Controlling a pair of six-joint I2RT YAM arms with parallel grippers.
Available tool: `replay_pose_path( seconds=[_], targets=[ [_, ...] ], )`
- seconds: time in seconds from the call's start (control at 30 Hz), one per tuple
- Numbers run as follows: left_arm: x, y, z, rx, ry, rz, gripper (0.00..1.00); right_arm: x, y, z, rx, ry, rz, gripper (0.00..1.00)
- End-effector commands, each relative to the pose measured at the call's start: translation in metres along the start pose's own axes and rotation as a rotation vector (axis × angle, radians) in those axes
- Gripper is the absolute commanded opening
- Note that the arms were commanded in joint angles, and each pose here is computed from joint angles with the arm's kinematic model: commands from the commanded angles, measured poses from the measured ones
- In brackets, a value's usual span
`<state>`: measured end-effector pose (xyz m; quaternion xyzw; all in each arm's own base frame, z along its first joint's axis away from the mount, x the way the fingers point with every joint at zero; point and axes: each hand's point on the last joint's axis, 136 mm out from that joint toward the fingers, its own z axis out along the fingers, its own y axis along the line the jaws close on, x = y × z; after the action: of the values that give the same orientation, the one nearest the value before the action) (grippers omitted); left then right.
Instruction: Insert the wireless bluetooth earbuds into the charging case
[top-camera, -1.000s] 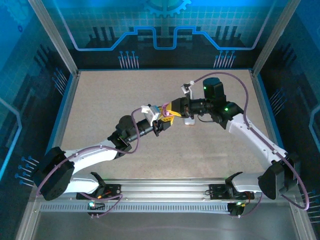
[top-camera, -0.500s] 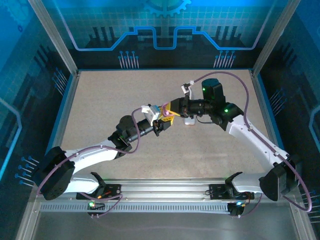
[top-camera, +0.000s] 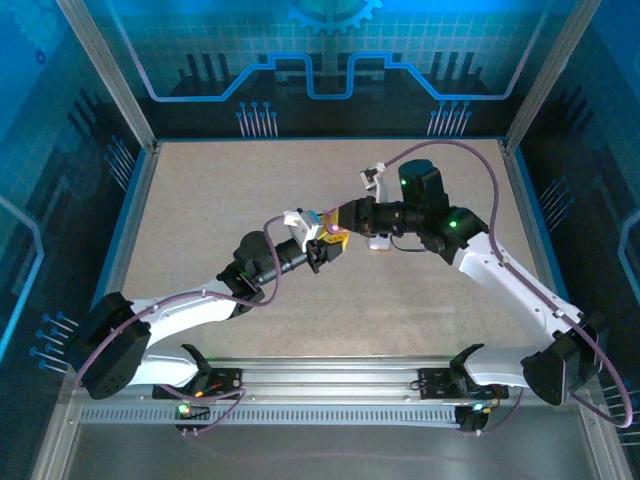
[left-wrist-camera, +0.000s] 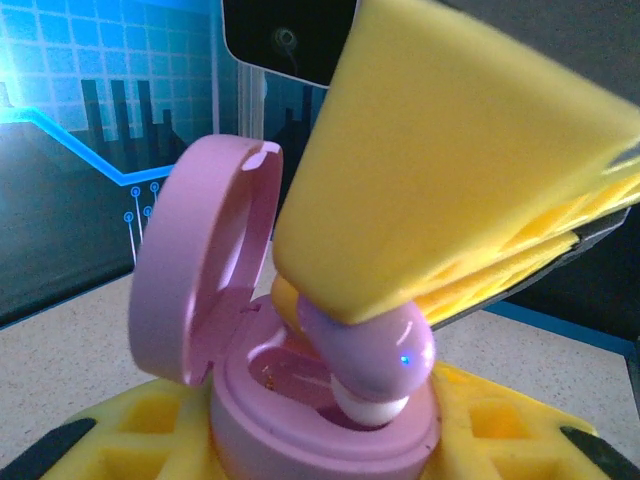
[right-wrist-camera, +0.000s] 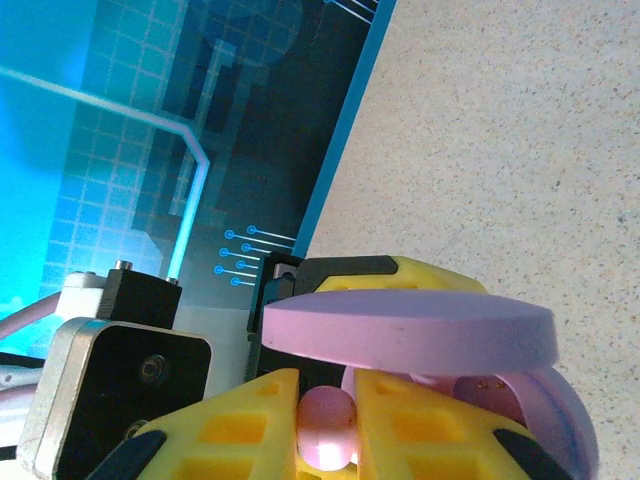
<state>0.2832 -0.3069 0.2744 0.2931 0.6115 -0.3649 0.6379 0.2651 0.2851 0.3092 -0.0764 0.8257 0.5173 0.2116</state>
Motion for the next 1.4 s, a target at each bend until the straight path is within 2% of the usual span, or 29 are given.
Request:
replay_pose_path(
  seconds=[0.0,0.3,0.57,0.73,0.87,0.97,1.03,1.1,1.2,1.27,1.37],
  targets=[
    [-0.049,-0.012,0.003,0.051,-0.154,0.01,0.33,0.004,-0.003,0.005,0.055,0.008,-0.041,0.2],
    [-0.052,-0.013,0.003,0.05,-0.163,0.012,0.33,0.006,-0.019,0.001,0.18,0.012,-0.078,0.25],
    [-0.053,-0.012,0.003,0.046,-0.166,0.015,0.33,0.006,-0.023,-0.003,0.229,0.012,-0.085,0.28],
    [-0.049,-0.01,0.002,0.034,-0.152,0.024,0.33,0.002,-0.01,-0.01,0.203,-0.007,-0.098,0.36],
    [-0.04,-0.004,0.0,-0.005,-0.13,0.031,0.33,-0.001,0.018,-0.022,0.12,-0.033,-0.162,0.44],
    [-0.037,0.003,-0.005,-0.045,-0.122,0.036,0.32,-0.006,0.041,-0.043,0.078,-0.087,-0.265,0.46],
    [-0.036,0.006,-0.009,-0.067,-0.118,0.042,0.32,-0.013,0.042,-0.062,0.129,-0.159,-0.307,0.47],
    [-0.037,0.01,-0.014,-0.088,-0.114,0.043,0.32,-0.024,0.028,-0.08,0.222,-0.237,-0.312,0.46],
    [-0.039,0.018,-0.024,-0.129,-0.113,0.048,0.32,-0.037,-0.012,-0.1,0.339,-0.308,-0.228,0.43],
    [-0.042,0.023,-0.032,-0.159,-0.115,0.051,0.32,-0.041,-0.048,-0.105,0.398,-0.314,-0.104,0.43],
    [-0.05,0.026,-0.044,-0.186,-0.117,0.071,0.32,-0.038,-0.097,-0.095,0.44,-0.252,0.029,0.42]
  ],
)
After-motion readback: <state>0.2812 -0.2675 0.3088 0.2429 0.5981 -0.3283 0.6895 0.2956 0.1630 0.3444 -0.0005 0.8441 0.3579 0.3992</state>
